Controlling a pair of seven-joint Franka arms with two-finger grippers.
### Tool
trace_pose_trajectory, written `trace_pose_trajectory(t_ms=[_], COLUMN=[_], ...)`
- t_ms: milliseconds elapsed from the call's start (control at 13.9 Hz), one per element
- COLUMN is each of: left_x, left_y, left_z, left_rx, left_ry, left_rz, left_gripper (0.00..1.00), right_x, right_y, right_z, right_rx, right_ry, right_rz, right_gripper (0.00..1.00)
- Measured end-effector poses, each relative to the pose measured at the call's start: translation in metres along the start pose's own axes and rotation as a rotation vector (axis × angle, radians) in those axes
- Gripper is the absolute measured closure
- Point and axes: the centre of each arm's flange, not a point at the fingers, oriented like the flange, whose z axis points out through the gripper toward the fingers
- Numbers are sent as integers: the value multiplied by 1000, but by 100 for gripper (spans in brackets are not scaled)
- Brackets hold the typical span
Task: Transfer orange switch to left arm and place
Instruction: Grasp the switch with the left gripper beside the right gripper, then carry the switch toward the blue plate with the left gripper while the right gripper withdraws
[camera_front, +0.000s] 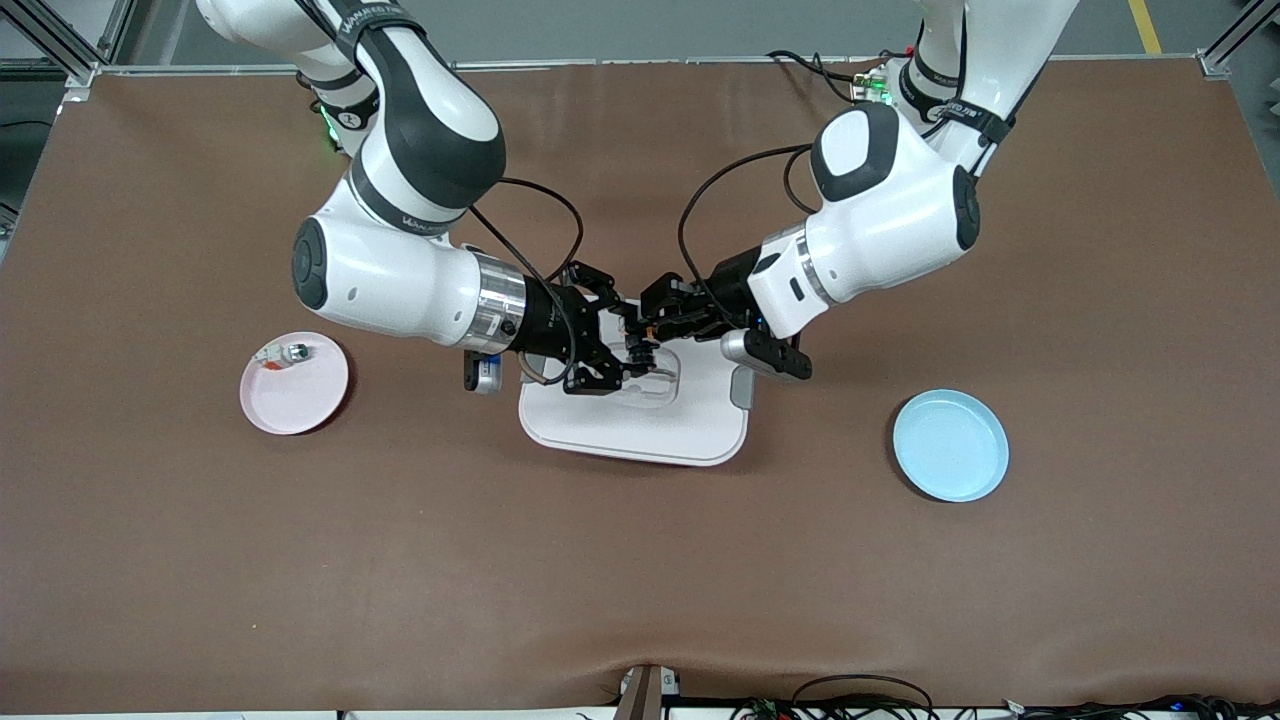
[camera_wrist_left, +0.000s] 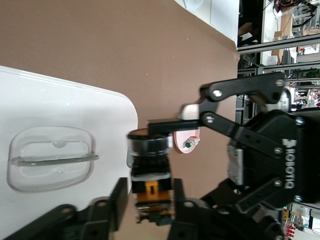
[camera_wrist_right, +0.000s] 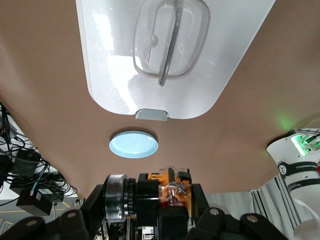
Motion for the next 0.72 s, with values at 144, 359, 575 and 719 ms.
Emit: trace_pose_trajectory(t_ms=[144,359,575,719], left_x=[0,1,1,2], left_y=[0,0,0,0], left_z=[0,0,0,-1], left_rx=[-1,-1,2,23], left_ry=[0,0,2,6], left_rz=[-13,-14,-9,18], left_gripper=[67,67,67,67], right_x=[0,0,0,-1], right_y=[0,-1,-1,-1], right_z=[0,0,-1,0], right_rx=[4,5,6,8], right_ry=[-1,-1,-1,-2], right_rz=[-1,4,6,9], right_gripper=[28,28,28,23])
